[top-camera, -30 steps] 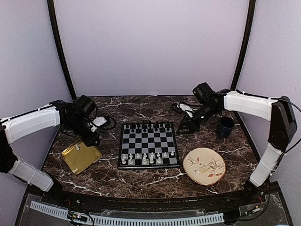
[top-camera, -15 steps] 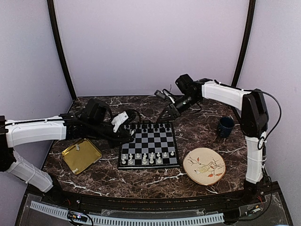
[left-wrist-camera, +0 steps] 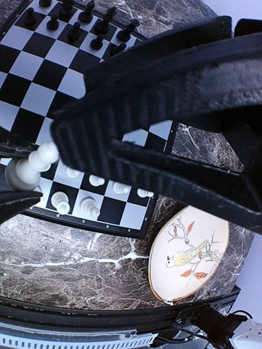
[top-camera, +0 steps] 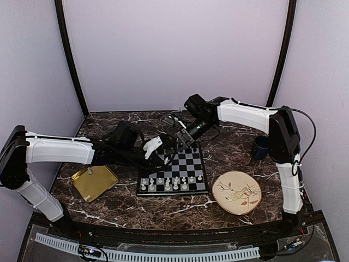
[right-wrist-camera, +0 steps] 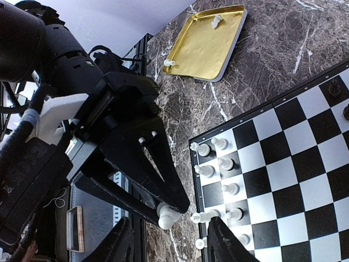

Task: Set up the chess pieces on the board
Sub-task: Pass from the left arm to the right

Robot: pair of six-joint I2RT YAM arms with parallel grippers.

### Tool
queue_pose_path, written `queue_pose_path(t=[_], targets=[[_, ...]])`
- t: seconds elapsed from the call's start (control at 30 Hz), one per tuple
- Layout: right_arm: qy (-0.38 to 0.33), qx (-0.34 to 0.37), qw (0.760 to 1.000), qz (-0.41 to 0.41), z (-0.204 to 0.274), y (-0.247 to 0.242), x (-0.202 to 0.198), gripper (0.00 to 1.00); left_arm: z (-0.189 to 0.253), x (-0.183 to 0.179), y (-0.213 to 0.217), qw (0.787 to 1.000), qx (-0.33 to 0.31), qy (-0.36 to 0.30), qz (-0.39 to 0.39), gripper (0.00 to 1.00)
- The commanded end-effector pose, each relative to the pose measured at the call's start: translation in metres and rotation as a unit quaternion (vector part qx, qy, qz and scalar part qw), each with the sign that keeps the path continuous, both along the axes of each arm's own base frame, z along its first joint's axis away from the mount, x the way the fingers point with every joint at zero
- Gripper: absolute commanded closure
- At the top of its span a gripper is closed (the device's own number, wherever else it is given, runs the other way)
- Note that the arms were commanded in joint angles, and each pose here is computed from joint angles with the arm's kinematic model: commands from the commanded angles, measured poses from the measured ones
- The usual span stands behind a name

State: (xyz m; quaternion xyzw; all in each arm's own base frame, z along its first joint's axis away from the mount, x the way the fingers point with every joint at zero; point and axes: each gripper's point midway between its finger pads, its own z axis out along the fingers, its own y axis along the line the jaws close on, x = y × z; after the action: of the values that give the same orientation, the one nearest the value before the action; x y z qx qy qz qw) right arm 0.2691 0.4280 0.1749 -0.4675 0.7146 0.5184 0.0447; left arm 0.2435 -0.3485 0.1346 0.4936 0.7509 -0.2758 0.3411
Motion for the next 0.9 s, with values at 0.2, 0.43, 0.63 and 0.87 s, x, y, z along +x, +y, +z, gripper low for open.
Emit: queue_pose_path(t=[0.2, 0.43, 0.63, 0.87], targets=[[0.032, 0.008, 0.999, 0.026, -0.005, 0.009, -0.016, 0.56, 0.018, 0.002, -0.011, 0.999, -0.022, -0.023, -0.01, 0.87], [0.039, 0.001, 0.999, 0.034, -0.012, 0.01, -0.024, 0.66, 0.016, 0.003, -0.009, 1.0, -0.019, -0.024, -0.005, 0.87], [0.039, 0.003, 0.998, 0.041, -0.012, 0.014, -0.028, 0.75, 0.015, 0.002, -0.01, 1.0, -0.019, -0.017, -0.004, 0.87], [0.042, 0.001, 0.998, 0.045, -0.015, 0.014, -0.032, 0.85, 0.011, 0.002, -0.008, 1.0, -0.014, -0.017, 0.004, 0.87]])
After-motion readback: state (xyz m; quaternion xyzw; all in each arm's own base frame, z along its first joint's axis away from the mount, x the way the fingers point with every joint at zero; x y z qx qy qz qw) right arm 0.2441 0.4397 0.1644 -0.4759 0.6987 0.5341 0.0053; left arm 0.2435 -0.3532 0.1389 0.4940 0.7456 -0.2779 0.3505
